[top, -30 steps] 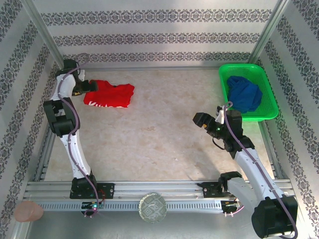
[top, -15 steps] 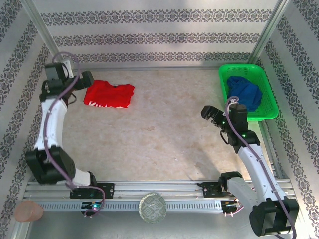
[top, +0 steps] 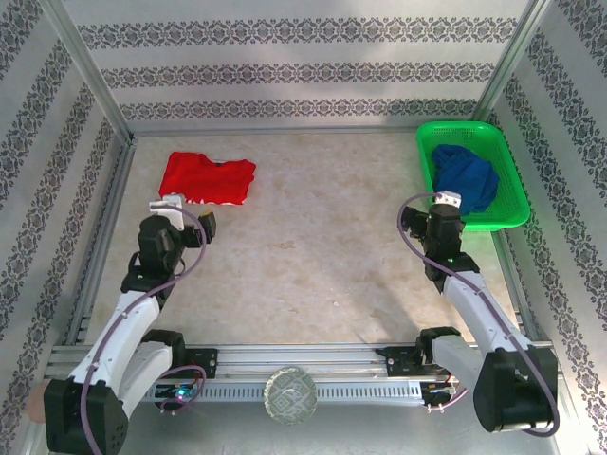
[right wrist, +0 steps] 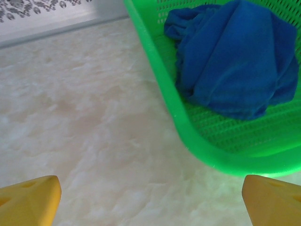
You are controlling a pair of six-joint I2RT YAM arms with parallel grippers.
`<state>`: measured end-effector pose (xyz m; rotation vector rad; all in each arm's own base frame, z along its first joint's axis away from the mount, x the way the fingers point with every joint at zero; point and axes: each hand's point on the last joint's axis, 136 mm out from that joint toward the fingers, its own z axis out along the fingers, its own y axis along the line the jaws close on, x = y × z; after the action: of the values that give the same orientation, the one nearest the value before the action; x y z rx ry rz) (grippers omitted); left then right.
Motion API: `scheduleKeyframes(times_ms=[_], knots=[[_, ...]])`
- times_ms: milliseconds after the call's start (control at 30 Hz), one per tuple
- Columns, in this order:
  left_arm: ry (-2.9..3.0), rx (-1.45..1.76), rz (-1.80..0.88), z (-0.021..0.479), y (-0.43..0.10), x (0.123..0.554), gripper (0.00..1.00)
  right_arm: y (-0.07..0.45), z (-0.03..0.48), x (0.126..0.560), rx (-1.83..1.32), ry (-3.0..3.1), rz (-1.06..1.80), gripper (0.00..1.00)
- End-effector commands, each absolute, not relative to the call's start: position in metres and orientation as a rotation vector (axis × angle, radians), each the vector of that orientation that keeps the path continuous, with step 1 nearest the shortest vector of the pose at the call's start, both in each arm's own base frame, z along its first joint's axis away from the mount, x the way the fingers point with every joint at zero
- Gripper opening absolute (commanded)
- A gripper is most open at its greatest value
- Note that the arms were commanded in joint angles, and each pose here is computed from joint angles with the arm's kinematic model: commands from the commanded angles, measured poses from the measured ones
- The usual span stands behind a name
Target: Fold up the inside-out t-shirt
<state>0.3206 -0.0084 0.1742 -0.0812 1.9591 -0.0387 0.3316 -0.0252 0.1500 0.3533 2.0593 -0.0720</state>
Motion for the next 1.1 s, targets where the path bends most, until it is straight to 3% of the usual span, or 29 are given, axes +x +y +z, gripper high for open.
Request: scheduleKeyframes(times_ms=[0, 200, 400, 567, 1067], knots=[[1.810, -0.071, 0.107, 0.188, 0.007, 0.342, 0.99, -0.042, 0.147, 0.345, 0.307, 1.994, -0.206, 0.98], [1.810, -0.074, 0.132, 0.131, 0.009, 0.365, 0.99, -0.036, 0.119, 0.371, 0.227, 1.964, -0.180, 0.99], [1.773, -0.095, 0.140, 0.100, 0.017, 0.378, 0.99, -0.012, 0.119, 0.390, 0.101, 1.879, 0.035, 0.98], [1.834, -0.055, 0.074, 0.094, 0.012, 0.389, 0.99, 0.000, 0.098, 0.387, 0.034, 1.893, 0.084, 0.99], [1.922, -0.024, 0.009, 0.086, 0.008, 0.402, 0.99, 0.004, 0.106, 0.399, 0.013, 1.867, 0.022, 0.98]])
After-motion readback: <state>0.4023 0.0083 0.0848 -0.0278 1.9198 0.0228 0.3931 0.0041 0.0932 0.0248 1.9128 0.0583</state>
